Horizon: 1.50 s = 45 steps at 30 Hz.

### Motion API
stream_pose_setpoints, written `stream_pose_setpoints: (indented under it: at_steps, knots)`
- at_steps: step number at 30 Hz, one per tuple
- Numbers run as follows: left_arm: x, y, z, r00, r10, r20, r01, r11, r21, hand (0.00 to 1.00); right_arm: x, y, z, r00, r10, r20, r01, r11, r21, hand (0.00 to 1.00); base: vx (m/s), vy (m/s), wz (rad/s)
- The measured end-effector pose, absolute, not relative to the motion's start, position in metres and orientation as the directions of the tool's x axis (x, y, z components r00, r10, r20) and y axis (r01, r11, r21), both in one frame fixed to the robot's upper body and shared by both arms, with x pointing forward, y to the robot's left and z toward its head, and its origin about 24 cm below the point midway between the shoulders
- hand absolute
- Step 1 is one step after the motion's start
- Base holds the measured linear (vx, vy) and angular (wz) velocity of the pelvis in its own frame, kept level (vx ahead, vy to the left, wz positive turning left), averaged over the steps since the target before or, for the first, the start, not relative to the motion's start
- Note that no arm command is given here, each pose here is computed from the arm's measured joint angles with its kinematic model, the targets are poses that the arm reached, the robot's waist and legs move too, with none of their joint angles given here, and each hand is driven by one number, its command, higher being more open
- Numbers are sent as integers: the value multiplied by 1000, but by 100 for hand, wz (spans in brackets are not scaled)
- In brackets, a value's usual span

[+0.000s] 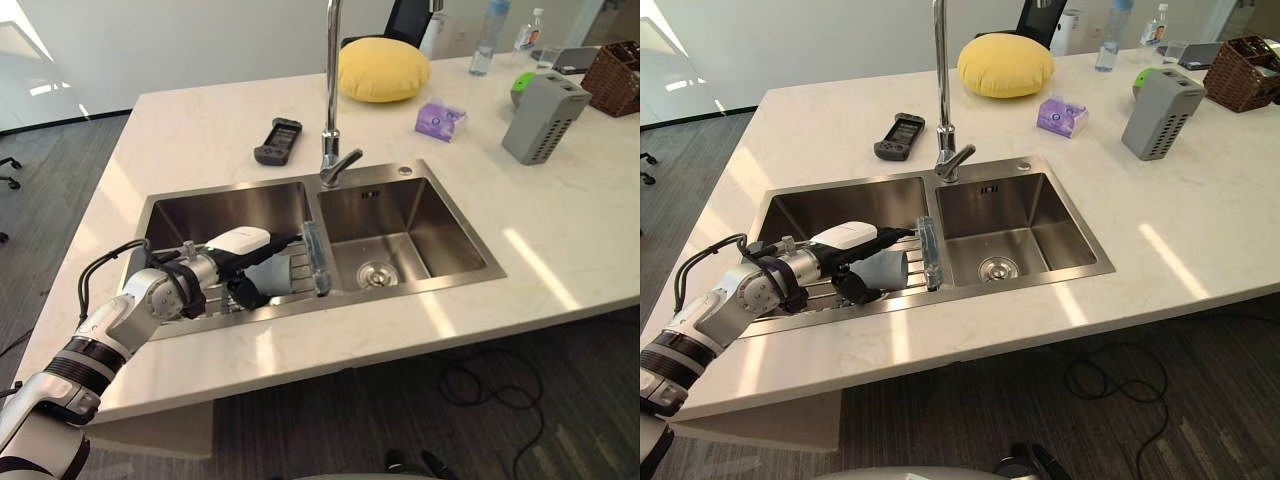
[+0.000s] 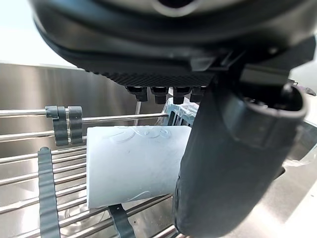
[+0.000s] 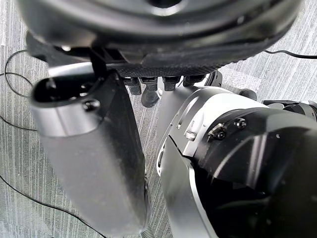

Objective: Walk over to the sink, pick up the cup, carry it to the dishwasher, place the cup inside the dishwasher, then close the dishwasher door

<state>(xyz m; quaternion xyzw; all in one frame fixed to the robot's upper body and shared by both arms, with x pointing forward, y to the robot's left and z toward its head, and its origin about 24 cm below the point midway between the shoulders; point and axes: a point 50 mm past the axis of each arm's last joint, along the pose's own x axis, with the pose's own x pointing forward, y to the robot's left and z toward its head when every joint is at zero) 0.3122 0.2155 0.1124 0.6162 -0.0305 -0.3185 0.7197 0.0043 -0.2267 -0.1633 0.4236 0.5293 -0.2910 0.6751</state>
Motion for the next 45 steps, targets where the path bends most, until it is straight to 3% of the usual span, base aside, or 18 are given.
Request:
stream_pose_setpoints:
  at_steps: [14, 27, 28, 31, 35, 45]
  knots:
    - [319, 222, 111, 762, -466, -449, 502, -12, 865, 100, 4, -227, -163, 292, 49, -955, 840, 464, 281, 100, -20, -8, -5]
    - [321, 232, 100, 769, -447, -456, 514, 8, 858, 100, 3, -222, -165, 299, 20, -954, 840, 470, 273, 100, -30, -8, -5]
    - [321, 232, 99, 770, -449, -454, 515, 16, 857, 0, 3, -222, -165, 299, 18, -954, 839, 471, 272, 100, 0, 0, 0]
    - [323, 233, 100, 778, -443, -445, 512, 37, 858, 0, 3, -222, -165, 300, 15, -954, 838, 474, 271, 100, -27, -11, -4]
    - [331, 233, 103, 820, -421, -388, 481, 141, 865, 0, 4, -221, -165, 300, 13, -954, 827, 494, 267, 100, -20, -11, -8]
    - [342, 218, 103, 818, -398, -415, 460, 18, 888, 0, 8, -221, -165, 297, 8, -955, 817, 516, 259, 100, -1, -13, -7]
